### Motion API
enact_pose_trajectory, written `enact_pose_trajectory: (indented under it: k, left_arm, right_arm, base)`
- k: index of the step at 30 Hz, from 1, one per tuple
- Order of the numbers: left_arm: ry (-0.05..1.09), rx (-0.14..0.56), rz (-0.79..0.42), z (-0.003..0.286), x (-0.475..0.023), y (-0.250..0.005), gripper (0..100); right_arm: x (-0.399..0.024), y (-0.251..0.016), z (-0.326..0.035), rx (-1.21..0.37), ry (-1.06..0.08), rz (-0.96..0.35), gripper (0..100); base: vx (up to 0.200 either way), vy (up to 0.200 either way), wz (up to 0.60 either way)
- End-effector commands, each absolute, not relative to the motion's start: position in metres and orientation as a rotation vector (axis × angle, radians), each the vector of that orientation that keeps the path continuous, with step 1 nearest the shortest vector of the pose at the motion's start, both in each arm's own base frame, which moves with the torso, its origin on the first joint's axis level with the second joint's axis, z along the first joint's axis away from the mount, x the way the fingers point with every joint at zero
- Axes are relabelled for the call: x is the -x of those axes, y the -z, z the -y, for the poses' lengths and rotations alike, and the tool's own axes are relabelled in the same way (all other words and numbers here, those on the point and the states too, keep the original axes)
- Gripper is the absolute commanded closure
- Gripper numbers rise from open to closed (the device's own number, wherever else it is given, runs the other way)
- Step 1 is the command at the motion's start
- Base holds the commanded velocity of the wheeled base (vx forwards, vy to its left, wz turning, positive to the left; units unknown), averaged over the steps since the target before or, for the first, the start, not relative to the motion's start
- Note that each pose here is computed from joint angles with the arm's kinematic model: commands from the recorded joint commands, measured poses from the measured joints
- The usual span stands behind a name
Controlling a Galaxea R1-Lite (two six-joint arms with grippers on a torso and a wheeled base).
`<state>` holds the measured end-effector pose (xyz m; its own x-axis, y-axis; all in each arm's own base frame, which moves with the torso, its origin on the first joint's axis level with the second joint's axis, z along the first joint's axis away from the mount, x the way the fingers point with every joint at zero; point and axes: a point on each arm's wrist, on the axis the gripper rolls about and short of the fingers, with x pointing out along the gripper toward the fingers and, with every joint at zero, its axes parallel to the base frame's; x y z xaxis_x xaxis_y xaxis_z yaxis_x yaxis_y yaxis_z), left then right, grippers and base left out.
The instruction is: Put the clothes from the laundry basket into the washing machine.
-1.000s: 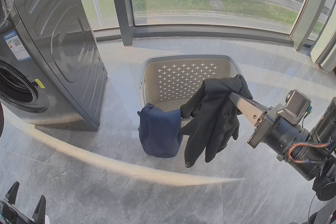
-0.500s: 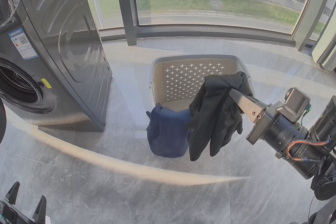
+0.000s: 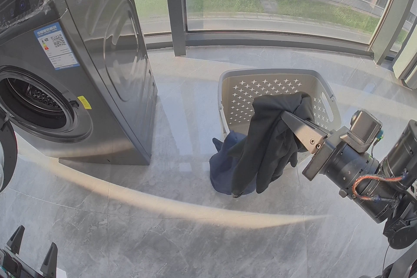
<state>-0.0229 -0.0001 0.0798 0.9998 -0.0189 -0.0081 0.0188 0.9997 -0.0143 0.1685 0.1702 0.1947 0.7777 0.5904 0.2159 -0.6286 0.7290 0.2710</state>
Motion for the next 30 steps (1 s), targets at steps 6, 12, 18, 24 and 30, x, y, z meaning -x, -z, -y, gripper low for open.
enact_pose_trajectory:
  k: [6,12,18,24,30]
  left_arm:
    - [0.023,0.011,-0.023,0.000,0.022,-0.076,0]
    - [0.021,0.011,-0.019,0.000,0.022,-0.076,0]
    - [0.021,0.006,-0.022,0.000,0.022,-0.076,0]
    - [0.021,0.008,-0.022,0.000,0.022,-0.076,0]
    - [0.021,0.008,-0.022,0.000,0.022,-0.076,0]
  right_arm:
    - [-0.170,-0.196,-0.171,-0.341,-0.671,0.122,100]
    - [-0.174,-0.197,-0.167,-0.341,-0.647,0.134,100]
    - [-0.189,-0.201,-0.159,-0.329,-0.535,0.159,100]
    - [-0.191,-0.201,-0.158,-0.330,-0.481,0.156,100]
    - [-0.193,-0.200,-0.156,-0.326,-0.468,0.151,100]
  base:
    - [0.000,0.200,0.00]
    - [0.000,0.167,0.00]
    - [-0.167,0.000,0.00]
    - [-0.200,0.000,0.00]
    - [-0.133,0.000,0.00]
